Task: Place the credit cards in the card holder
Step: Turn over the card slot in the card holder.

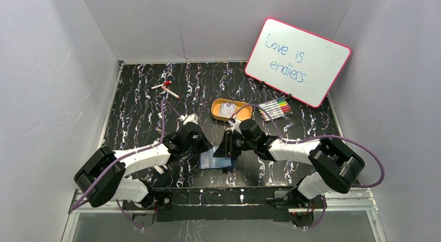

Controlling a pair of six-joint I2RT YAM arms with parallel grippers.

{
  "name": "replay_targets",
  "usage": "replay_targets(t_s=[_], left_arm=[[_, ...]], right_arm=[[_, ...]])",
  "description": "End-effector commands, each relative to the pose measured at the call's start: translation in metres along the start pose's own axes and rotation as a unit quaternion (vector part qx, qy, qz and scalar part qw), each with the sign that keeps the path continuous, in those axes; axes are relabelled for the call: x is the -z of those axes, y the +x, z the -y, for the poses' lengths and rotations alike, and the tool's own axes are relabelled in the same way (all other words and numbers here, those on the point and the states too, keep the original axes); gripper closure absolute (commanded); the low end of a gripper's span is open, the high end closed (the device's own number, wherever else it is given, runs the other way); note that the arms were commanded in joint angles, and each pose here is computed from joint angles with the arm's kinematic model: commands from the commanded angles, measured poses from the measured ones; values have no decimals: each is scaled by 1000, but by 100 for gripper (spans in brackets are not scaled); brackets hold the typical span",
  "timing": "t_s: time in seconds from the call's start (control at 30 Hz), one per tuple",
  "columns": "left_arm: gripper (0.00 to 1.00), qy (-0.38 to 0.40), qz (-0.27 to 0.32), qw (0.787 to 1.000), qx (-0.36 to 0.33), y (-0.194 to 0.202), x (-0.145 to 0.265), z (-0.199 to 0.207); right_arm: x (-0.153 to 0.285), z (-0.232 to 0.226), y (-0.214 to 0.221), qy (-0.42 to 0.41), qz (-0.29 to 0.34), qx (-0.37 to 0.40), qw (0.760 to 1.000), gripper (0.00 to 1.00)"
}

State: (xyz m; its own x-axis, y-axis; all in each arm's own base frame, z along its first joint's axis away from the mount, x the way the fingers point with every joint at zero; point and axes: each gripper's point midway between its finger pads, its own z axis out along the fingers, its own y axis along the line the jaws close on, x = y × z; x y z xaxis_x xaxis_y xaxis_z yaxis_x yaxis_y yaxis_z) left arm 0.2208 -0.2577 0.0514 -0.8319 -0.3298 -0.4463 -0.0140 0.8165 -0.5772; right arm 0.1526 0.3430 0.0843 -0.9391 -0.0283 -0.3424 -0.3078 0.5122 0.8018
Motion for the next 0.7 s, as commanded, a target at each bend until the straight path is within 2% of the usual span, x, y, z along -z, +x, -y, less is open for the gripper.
replay_targets(t_s=[0.0, 0.07, 0.13, 0.4, 0.67], left_arm=[[100, -1, 14, 1000, 2, -5, 4, -3], [100, -5, 17, 1000, 3, -6, 5, -5], [100, -8, 22, 1000, 4, -8, 8, -7], [100, -28, 38, 999, -6, -16, 17, -15], [100, -38, 33, 999, -10, -13, 18, -20]], right_arm=[[0, -11, -5, -33, 9, -7, 999, 63], [-1, -6, -4, -23, 8, -14, 1000, 71], [-4, 0, -2, -12, 3, -16, 1000, 74], [-15, 18, -2, 31, -16, -16, 999, 78], [-22, 19, -3, 38, -21, -7, 999, 79]])
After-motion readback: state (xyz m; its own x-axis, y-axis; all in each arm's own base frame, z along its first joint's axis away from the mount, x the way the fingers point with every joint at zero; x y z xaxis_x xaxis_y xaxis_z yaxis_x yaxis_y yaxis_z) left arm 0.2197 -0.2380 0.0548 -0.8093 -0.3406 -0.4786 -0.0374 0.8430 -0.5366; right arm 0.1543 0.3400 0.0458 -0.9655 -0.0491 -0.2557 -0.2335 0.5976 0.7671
